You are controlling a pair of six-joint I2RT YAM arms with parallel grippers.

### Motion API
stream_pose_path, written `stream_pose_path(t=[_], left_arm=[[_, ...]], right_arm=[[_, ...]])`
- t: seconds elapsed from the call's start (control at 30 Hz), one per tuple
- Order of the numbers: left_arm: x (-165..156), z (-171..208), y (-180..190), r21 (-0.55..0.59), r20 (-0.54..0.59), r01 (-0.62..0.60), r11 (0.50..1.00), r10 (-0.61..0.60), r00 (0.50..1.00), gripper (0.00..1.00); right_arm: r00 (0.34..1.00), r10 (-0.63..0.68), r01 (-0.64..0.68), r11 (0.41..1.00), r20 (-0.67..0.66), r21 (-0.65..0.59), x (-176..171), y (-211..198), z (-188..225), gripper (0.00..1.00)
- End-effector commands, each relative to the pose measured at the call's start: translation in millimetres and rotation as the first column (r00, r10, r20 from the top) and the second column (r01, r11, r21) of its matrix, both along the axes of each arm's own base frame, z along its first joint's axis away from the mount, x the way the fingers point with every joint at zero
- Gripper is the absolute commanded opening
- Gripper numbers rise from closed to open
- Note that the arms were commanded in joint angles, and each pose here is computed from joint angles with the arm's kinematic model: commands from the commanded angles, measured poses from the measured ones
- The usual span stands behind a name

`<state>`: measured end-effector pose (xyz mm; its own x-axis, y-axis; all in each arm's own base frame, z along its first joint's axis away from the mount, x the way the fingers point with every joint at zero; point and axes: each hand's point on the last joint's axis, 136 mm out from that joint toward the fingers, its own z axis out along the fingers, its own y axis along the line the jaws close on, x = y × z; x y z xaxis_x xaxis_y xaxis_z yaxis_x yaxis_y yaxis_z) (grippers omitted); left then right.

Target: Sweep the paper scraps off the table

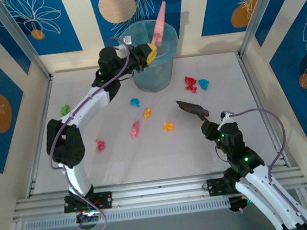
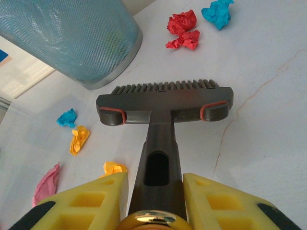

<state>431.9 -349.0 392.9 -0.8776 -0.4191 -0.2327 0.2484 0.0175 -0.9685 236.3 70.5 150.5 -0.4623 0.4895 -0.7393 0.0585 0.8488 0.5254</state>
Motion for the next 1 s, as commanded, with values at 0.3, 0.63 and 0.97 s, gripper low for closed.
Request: stream_pose_path(t=[0.3, 0.63, 0.97], left_arm=[[-156, -27, -7, 0.340, 0.366, 0.012, 0.940, -0.144, 0.919, 0.00], [-230, -137, 33, 0.679, 0.251, -0.006, 0.734, -0.225, 0.942, 0.00], [-287, -203, 104, 0.872, 0.114, 0.046, 0.488, -0.292, 0.950, 0.00]], right_arm=[[0.997, -0.061, 0.061, 0.998, 0.038, -0.015, 4, -11, 8, 0.00], [0.995, -0.101, 0.101, 0.994, 0.024, -0.027, 3, -19, 6, 0.00], [0.986, -0.164, 0.165, 0.984, 0.019, -0.064, 1, -32, 6, 0.00]])
